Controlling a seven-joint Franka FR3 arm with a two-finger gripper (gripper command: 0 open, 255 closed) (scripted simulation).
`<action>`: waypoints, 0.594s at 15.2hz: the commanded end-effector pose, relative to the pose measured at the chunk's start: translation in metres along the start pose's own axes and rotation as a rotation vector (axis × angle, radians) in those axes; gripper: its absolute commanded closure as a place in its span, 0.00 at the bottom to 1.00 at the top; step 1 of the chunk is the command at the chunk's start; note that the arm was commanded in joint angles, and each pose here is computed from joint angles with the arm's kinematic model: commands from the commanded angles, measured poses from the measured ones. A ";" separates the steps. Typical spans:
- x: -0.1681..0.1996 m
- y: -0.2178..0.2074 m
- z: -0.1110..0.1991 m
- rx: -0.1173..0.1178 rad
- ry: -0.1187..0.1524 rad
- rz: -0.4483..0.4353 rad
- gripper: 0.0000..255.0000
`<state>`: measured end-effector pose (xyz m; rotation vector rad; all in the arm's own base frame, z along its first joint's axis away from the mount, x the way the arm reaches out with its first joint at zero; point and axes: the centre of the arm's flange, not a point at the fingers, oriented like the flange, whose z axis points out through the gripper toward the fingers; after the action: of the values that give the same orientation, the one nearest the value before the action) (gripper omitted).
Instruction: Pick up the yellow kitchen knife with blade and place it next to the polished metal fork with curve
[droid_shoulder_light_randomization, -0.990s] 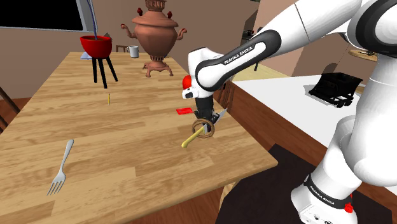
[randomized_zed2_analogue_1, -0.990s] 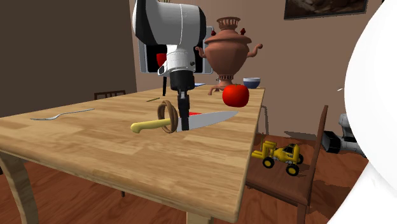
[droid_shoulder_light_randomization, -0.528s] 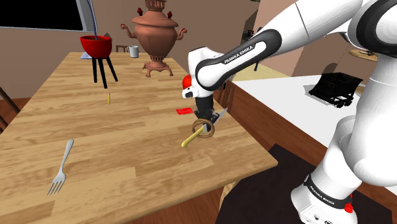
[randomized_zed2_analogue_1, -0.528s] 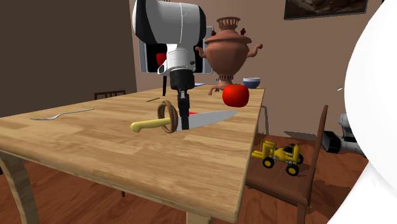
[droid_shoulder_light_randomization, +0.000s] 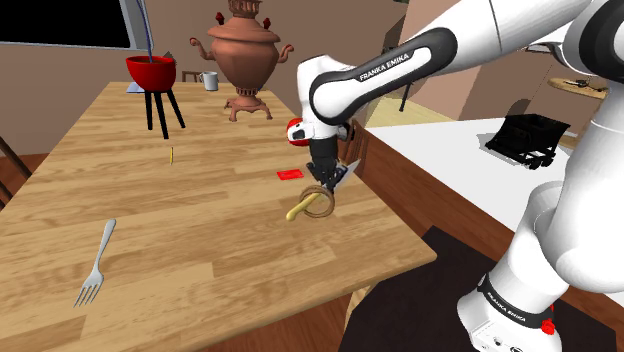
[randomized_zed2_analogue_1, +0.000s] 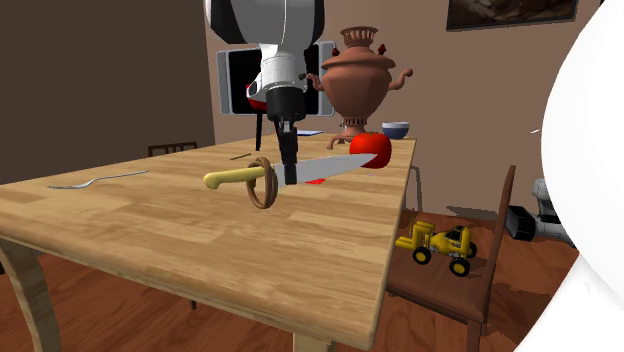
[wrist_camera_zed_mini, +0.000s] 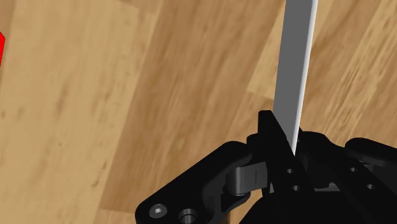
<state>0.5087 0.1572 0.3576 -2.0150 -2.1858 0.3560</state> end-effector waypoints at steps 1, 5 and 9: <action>-0.001 -0.002 -0.011 0.001 0.000 0.000 1.00; -0.002 -0.008 -0.031 0.001 0.000 0.000 1.00; -0.003 -0.014 -0.052 0.001 0.000 0.000 1.00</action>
<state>0.5108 0.1579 0.4058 -2.0151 -2.1854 0.3563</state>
